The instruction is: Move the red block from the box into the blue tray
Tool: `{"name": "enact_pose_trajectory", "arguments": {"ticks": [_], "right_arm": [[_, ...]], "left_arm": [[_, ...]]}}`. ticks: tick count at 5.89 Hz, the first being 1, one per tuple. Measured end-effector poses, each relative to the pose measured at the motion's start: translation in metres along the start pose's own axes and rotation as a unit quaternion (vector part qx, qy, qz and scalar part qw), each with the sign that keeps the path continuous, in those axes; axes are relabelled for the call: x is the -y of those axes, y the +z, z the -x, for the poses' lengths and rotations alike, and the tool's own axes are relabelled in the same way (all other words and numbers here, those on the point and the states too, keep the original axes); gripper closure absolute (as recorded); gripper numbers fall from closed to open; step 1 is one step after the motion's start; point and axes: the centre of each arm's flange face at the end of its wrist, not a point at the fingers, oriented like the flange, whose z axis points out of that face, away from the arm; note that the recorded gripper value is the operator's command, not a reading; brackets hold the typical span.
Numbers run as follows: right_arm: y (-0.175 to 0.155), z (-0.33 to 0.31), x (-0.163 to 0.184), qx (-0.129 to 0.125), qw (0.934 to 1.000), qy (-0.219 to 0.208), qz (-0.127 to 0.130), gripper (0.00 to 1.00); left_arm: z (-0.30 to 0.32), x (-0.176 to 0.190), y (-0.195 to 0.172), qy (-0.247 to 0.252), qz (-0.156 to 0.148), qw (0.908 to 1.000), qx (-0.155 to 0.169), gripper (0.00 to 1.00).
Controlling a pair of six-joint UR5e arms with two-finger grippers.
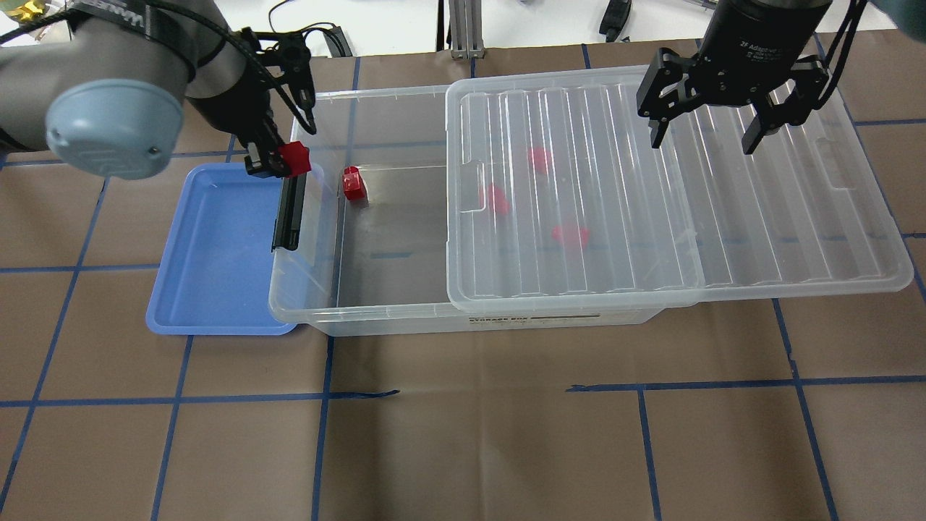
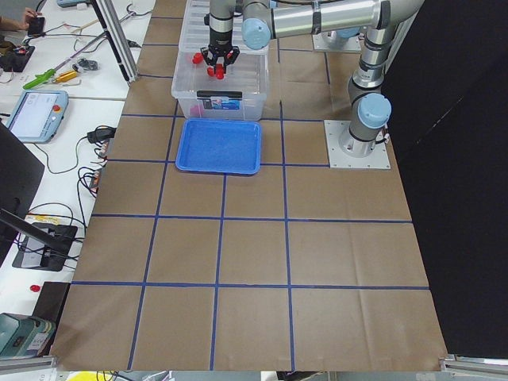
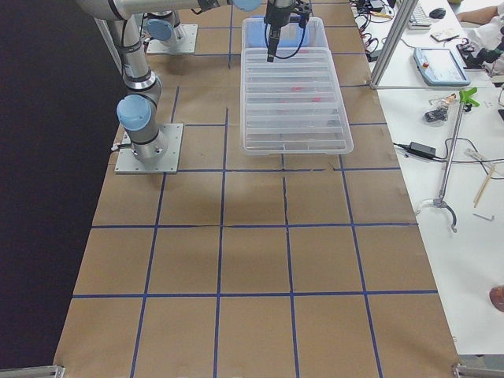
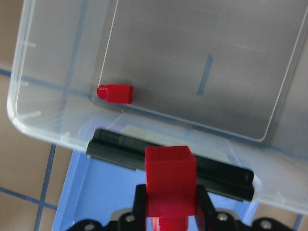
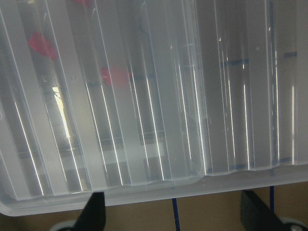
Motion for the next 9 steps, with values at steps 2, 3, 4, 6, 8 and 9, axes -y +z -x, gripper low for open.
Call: {"name": "enact_pose_trajectory", "arguments": {"ticks": [2, 3, 4, 6, 8, 9], "right_arm": [[0.000, -0.001, 0.000, 0.000, 1.0000, 0.001, 0.000, 0.00], [0.000, -0.001, 0.000, 0.000, 1.0000, 0.001, 0.000, 0.00], [0.001, -0.003, 0.001, 0.000, 1.0000, -0.001, 0.001, 0.00], [0.000, -0.058, 0.019, -0.019, 0.9988, -0.045, 0.000, 0.00], [0.004, -0.187, 0.047, -0.030, 0.9984, -0.048, 0.003, 0.00], [0.015, -0.251, 0.062, -0.048, 0.9981, -0.039, 0.001, 0.00]], "left_arm": [[0.046, -0.101, 0.041, 0.024, 0.009, 0.9990, -0.036, 0.99], [0.055, -0.129, 0.080, 0.065, 0.005, 0.9960, -0.061, 0.99], [0.056, -0.139, 0.125, 0.093, 0.000, 0.9925, -0.079, 0.97], [0.058, -0.143, 0.198, 0.111, -0.010, 0.9886, -0.100, 0.76], [0.059, -0.141, 0.220, 0.112, -0.019, 0.9878, -0.107, 0.02], [0.059, -0.141, 0.221, 0.112, -0.019, 0.9877, -0.108, 0.01]]}}
